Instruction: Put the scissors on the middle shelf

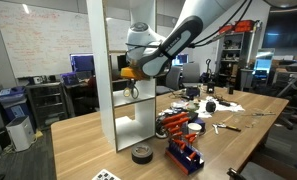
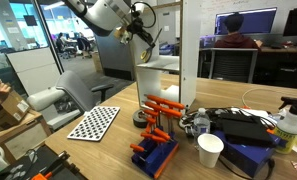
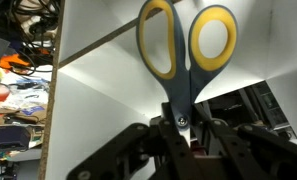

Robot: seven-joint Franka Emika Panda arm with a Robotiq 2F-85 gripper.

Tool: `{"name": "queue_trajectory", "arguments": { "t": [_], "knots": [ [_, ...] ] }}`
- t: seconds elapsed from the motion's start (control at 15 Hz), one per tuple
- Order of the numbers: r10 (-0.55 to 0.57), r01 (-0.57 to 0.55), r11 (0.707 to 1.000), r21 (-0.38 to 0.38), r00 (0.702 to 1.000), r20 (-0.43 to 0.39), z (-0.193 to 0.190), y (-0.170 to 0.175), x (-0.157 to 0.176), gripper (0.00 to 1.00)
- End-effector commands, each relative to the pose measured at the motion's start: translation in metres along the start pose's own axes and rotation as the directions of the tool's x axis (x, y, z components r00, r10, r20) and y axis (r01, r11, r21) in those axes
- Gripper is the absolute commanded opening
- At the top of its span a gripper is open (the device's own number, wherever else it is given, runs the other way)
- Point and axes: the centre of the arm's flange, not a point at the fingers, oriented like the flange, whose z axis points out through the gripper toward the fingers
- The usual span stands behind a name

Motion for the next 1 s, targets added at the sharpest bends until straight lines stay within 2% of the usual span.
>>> {"name": "queue_trajectory", "arguments": {
  "t": [0.0, 0.13, 0.2, 0.27, 0.4, 0.93],
  "knots": [
    [0.040, -0.040, 0.999, 0.013, 0.998, -0.054, 0.055, -0.025, 0.027, 0.04],
    [0.046, -0.046, 0.999, -0.005, 0.998, -0.039, 0.079, -0.026, 0.028, 0.04],
    [0.052, -0.052, 0.999, -0.013, 0.998, -0.028, 0.092, -0.026, 0.027, 0.33],
    [0.024, -0.024, 0.999, -0.026, 1.000, -0.011, 0.065, -0.008, 0.010, 0.18],
    [0.026, -0.026, 0.999, -0.032, 1.000, -0.007, 0.084, -0.011, 0.008, 0.32],
    [0.028, -0.029, 0.999, -0.028, 0.999, -0.014, 0.088, -0.014, 0.011, 0.33]
  ]
}}
